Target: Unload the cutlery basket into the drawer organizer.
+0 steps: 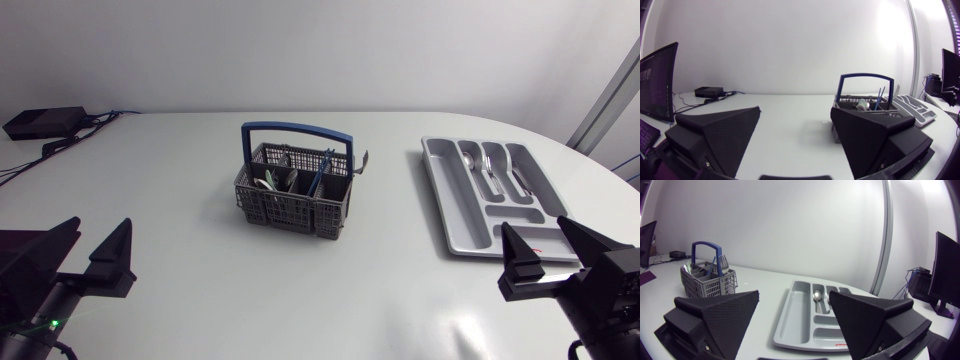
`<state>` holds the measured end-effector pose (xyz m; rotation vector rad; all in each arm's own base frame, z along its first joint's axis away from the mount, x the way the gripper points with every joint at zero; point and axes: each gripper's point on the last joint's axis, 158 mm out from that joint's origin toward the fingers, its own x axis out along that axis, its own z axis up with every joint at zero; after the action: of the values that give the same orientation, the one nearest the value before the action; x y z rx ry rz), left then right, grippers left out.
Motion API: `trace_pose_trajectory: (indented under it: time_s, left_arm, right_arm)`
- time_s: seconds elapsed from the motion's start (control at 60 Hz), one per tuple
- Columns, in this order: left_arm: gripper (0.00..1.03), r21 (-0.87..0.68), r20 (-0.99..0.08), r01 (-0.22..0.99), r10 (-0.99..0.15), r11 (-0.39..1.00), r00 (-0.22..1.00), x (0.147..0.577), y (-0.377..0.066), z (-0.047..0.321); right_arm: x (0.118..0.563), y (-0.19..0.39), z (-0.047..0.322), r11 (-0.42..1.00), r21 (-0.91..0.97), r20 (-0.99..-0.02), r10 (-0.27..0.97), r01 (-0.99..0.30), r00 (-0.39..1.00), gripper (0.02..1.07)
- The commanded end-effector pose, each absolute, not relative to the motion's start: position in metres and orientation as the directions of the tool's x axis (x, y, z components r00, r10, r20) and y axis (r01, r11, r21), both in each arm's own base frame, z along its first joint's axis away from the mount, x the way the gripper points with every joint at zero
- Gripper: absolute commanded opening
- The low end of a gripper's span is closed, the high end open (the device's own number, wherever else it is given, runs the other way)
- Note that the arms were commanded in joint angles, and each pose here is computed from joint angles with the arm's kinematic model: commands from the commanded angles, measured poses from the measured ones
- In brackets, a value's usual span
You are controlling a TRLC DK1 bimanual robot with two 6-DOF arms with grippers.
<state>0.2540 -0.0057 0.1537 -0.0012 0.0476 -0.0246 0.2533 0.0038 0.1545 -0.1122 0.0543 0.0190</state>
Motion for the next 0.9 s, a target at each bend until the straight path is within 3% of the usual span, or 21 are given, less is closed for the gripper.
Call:
trace_pose_trajectory:
  time_s: [0.0, 0.217, 0.6, 0.883]
  left_arm:
    - [0.99, -0.024, -0.092, 0.013, -0.015, 1.000, 0.996, 0.254, -0.004, 0.133]
    - [0.99, -0.017, -0.086, 0.013, -0.014, 1.000, 0.996, 0.254, -0.004, 0.136]
    - [0.99, -0.017, -0.057, 0.010, -0.011, 1.000, 0.998, 0.254, -0.003, 0.179]
    - [0.99, -0.064, -0.144, 0.023, -0.032, 0.998, 0.989, 0.273, -0.010, 0.198]
  right_arm:
    - [0.254, 0.004, 0.148, 0.995, -0.101, -0.060, 0.016, -0.022, 0.998, 1.03]
    - [0.254, 0.005, 0.149, 0.994, -0.106, -0.055, 0.018, -0.023, 0.998, 1.03]
    - [0.255, 0.007, 0.175, 0.995, -0.103, 0.001, 0.018, -0.017, 1.000, 1.03]
    - [0.276, 0.010, 0.189, 0.998, -0.066, -0.090, 0.014, -0.020, 0.996, 1.03]
